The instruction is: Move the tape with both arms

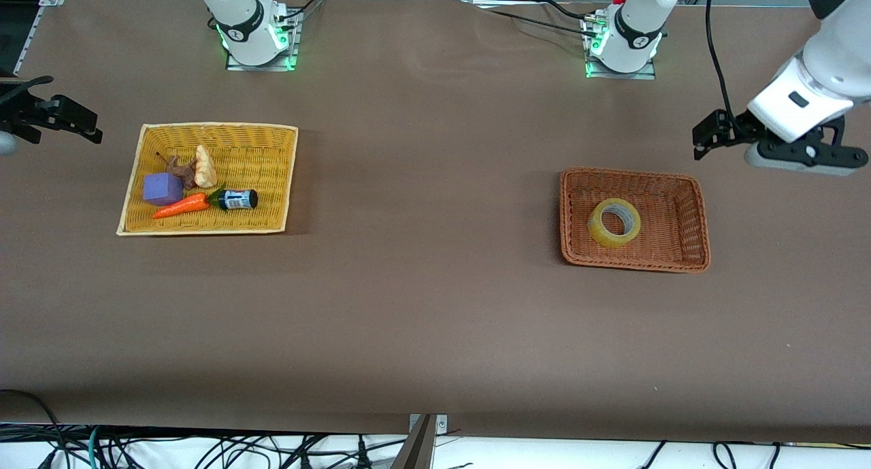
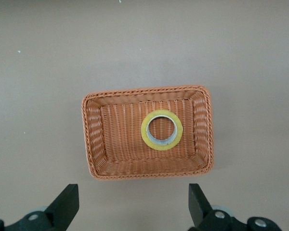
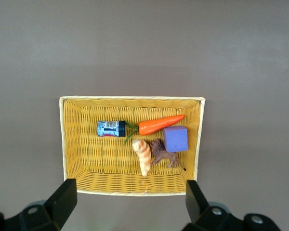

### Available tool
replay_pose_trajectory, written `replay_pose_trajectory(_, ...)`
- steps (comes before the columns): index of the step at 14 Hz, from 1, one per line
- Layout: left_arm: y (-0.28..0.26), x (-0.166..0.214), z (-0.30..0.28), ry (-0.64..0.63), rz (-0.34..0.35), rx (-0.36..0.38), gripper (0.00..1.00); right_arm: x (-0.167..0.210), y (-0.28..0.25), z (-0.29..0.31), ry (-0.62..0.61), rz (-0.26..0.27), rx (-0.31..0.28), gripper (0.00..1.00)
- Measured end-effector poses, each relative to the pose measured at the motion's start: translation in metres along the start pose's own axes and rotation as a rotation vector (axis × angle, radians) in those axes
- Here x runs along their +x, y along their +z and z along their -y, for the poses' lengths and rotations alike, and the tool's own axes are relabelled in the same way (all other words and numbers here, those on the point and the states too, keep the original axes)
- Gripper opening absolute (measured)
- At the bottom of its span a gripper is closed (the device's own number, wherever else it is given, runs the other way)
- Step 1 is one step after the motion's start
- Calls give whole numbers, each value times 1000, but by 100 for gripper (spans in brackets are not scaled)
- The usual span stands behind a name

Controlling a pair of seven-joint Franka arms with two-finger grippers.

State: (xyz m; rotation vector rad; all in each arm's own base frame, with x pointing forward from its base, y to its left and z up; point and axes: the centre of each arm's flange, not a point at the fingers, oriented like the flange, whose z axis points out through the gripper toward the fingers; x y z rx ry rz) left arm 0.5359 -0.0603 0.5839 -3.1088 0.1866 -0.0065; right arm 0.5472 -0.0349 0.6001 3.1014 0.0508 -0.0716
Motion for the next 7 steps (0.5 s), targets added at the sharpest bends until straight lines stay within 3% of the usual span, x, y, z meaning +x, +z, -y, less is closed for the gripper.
replay_pose_trajectory(7, 1, -2, -7, 3, -5, 0, 100, 0, 0, 0, 0, 0, 0, 100)
